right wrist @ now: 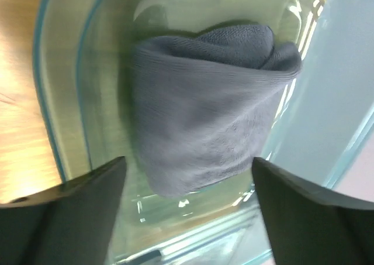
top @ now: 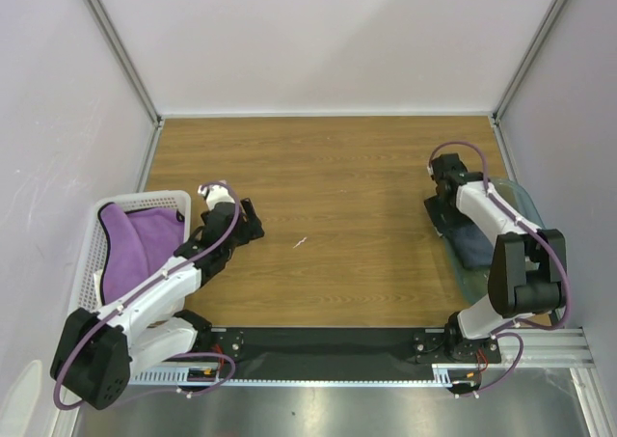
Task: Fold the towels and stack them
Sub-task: Neatly place the folded towel into the bin
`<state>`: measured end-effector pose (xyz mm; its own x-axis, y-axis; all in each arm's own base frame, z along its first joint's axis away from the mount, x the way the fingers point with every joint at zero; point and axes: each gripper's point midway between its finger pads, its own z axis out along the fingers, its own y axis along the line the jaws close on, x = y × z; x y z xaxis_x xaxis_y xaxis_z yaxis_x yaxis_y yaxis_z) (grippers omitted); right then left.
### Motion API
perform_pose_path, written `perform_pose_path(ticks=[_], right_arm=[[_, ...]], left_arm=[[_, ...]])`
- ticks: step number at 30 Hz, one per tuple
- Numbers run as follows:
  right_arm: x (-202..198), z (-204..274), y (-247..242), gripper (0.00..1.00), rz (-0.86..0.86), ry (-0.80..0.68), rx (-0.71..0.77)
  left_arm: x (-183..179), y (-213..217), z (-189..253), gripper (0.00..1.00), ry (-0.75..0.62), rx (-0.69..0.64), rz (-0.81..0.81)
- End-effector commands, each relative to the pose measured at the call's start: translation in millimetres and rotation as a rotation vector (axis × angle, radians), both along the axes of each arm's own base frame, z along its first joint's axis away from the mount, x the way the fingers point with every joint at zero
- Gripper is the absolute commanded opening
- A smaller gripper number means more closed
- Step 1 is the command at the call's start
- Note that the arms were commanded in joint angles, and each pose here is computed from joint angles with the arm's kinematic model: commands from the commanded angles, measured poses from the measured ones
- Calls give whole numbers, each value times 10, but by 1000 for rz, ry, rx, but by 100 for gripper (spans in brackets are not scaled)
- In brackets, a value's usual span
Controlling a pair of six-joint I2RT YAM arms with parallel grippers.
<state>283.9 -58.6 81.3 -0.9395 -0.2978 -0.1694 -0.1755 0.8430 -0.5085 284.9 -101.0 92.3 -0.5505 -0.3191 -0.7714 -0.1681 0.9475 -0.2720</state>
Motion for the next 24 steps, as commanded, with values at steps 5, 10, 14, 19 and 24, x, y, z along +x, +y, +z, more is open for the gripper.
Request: perform_pose_path(ticks=[5,10,14,19,24], right_arm=[[110,395,45,100,-131,-132,133],[242,866,-356,100,-364,-459,172],[137,899,-708,100,-533,-616,213],[29,842,-1008,98,-776,-815,312],[85,610,-1019,47,-916,-883,486]], left_arm=[[77,-61,222,80,-97,-25,-31],[81,-68,234,80,-100,-27,-34],[80,-70,212,80,-94,-25,-36],[94,-71,186,80,-79,-19,-32],[128,-72,154,80,-60,-2,-27]])
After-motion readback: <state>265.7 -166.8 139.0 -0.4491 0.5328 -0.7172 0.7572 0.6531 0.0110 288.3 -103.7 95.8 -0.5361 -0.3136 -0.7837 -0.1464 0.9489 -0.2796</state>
